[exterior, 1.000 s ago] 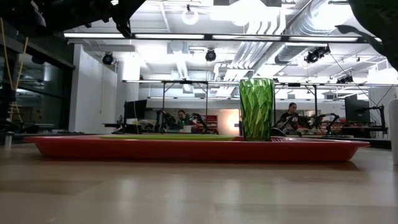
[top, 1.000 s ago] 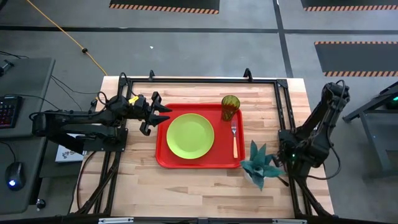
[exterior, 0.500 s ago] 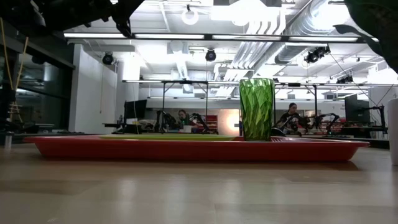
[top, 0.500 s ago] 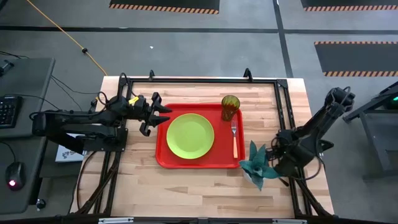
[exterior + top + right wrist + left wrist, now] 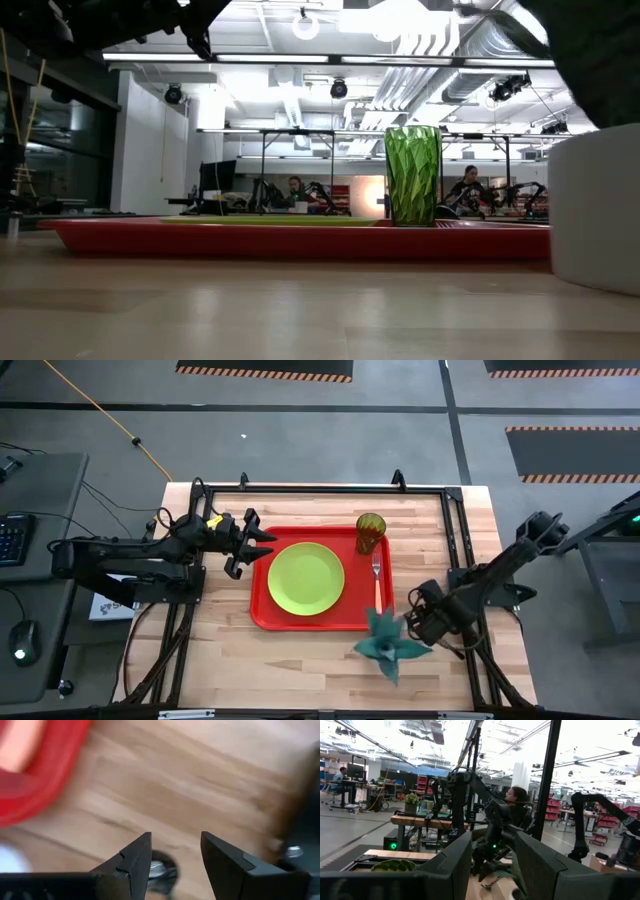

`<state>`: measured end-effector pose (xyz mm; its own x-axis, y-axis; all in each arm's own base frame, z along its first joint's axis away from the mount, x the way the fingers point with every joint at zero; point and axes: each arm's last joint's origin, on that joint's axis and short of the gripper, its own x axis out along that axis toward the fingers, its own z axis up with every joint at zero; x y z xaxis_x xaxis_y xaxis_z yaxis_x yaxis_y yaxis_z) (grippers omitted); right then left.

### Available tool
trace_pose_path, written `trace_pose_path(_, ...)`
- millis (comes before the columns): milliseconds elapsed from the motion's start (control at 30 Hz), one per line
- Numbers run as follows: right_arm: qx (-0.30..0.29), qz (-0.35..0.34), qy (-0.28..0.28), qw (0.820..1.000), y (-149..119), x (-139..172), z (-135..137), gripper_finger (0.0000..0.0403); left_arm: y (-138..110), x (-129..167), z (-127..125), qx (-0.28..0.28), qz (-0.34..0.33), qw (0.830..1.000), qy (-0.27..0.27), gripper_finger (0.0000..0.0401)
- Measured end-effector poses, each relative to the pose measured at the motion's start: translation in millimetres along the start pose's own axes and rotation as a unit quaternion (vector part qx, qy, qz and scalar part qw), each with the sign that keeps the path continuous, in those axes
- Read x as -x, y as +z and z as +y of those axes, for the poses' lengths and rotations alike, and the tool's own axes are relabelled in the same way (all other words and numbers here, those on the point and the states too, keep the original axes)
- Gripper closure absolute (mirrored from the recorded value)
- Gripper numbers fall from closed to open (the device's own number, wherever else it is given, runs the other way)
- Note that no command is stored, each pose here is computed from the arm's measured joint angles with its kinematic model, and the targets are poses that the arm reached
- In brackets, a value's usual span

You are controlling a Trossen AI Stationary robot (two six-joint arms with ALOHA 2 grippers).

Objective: Pick and place plate/cup/fork/spoon on tray
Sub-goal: Put the black spoon on the red serving tray between the green plate and orange fork

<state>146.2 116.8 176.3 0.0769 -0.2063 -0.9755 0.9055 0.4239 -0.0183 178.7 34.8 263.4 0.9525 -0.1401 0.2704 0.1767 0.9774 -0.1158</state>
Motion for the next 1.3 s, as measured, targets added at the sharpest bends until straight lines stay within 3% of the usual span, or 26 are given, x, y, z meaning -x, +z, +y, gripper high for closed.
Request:
trace_pose_path(133,0.019,-0.001,-0.027,0.999,0,-2,-3,0.0242,0,0,0,0.0,0.0,1.0,0.0,0.0259)
trace_pose_path(333,0.089,0.03,-0.008,0.996,-4,-2,1,0.0242,0,0,0,0.0,0.0,1.0,0.0,0.0259)
trace_pose_path(600,0.203,0.055,0.031,0.977,-7,0,6,0.0243,0,0,0,0.0,0.0,1.0,0.0,0.0259)
trace_pose_path(800,0.206,0.031,0.042,0.977,4,13,-8,0.0243,0,0,0,0.0,0.0,1.0,0.0,0.0259)
trace_pose_path(933,0.172,0.019,0.133,0.976,15,-5,-16,0.0243,0,0,0,-0.005,-0.002,1.0,0.001,0.0259)
trace_pose_path(1100,0.144,0.138,0.206,0.958,15,-40,-37,0.0242,0,0,0,-0.005,-0.002,1.0,0.001,0.0259)
trace_pose_path(1167,0.144,0.123,0.244,0.951,16,-37,-40,0.0242,0,0,0,-0.005,-0.002,1.0,0.002,0.0259)
trace_pose_path(1300,0.151,0.084,0.265,0.949,21,-29,-48,0.0242,0,0,0,-0.006,-0.003,1.0,0.005,0.0259)
